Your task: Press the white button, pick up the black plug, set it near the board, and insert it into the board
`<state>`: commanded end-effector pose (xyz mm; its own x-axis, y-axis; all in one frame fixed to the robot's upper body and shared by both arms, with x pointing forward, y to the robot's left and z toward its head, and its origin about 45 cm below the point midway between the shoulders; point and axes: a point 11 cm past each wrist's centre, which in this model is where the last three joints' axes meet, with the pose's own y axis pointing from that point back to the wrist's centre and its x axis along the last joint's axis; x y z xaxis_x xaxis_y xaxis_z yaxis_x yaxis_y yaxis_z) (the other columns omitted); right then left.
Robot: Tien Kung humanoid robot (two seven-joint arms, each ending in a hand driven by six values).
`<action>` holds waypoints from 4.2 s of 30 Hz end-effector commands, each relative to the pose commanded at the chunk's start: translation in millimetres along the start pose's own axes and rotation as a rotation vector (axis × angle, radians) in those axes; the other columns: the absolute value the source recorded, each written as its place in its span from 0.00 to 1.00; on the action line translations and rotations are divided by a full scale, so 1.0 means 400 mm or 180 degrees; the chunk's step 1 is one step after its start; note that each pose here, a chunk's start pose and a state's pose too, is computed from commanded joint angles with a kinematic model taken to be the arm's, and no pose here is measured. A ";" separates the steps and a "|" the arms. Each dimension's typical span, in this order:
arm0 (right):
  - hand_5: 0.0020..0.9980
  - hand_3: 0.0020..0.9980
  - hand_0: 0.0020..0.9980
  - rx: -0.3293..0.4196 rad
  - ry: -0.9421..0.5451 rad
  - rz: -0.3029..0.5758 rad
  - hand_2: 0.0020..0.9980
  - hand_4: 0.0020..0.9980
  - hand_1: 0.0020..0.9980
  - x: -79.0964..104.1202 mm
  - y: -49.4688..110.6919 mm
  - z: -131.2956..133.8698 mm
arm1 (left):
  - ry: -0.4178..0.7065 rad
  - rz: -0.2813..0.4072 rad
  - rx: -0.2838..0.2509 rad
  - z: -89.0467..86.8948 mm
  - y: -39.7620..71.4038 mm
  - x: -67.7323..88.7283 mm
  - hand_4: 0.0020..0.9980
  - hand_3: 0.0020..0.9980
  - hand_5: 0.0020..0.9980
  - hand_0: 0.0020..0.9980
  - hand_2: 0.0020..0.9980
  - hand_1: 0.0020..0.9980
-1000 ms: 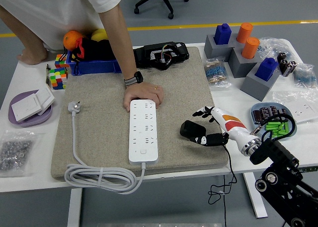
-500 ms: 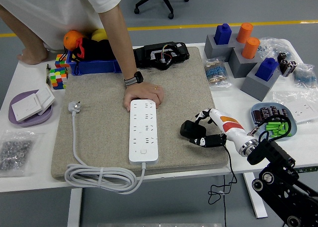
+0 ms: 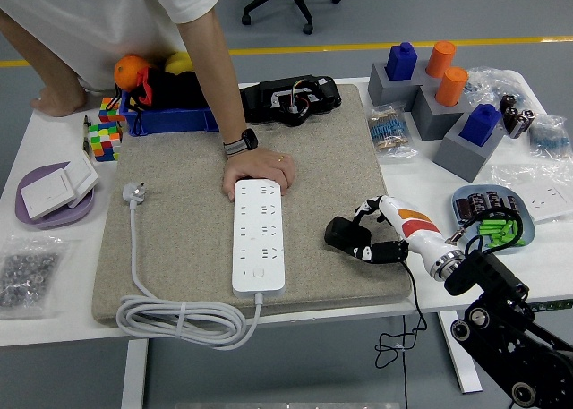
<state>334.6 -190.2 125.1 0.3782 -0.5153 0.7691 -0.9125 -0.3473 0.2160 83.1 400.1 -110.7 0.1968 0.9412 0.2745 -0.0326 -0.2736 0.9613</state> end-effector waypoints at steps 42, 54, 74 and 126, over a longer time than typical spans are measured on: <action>0.00 0.40 0.27 0.0678 -0.0162 0.0301 0.39 0.77 0.39 0.036 0.016 -0.122 | -0.0003 -0.0006 0.0032 -0.012 -0.002 -0.003 0.58 0.80 0.48 0.83 0.76 0.79; 0.00 0.51 0.28 0.1162 -0.0150 0.0094 0.39 0.80 0.40 0.025 0.016 -0.265 | 0.0023 0.0003 0.0018 -0.007 -0.001 0.003 0.58 0.80 0.48 0.83 0.76 0.79; 0.00 0.54 0.28 0.1100 0.0259 -0.0321 0.39 0.82 0.39 -0.032 -0.028 -0.247 | 0.0020 0.0025 0.0005 0.000 0.001 0.012 0.58 0.80 0.48 0.83 0.76 0.79; 0.00 0.55 0.26 0.1236 0.0735 -0.0537 0.37 0.80 0.38 -0.075 -0.055 -0.281 | -0.0004 0.0033 0.0029 -0.007 0.000 0.017 0.57 0.80 0.48 0.83 0.76 0.79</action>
<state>326.0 -79.0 164.9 0.4313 -0.2545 0.8656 -0.6992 -0.7006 0.1423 81.8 407.2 -108.6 0.1977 0.9381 0.2845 -0.0256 -0.2852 0.9581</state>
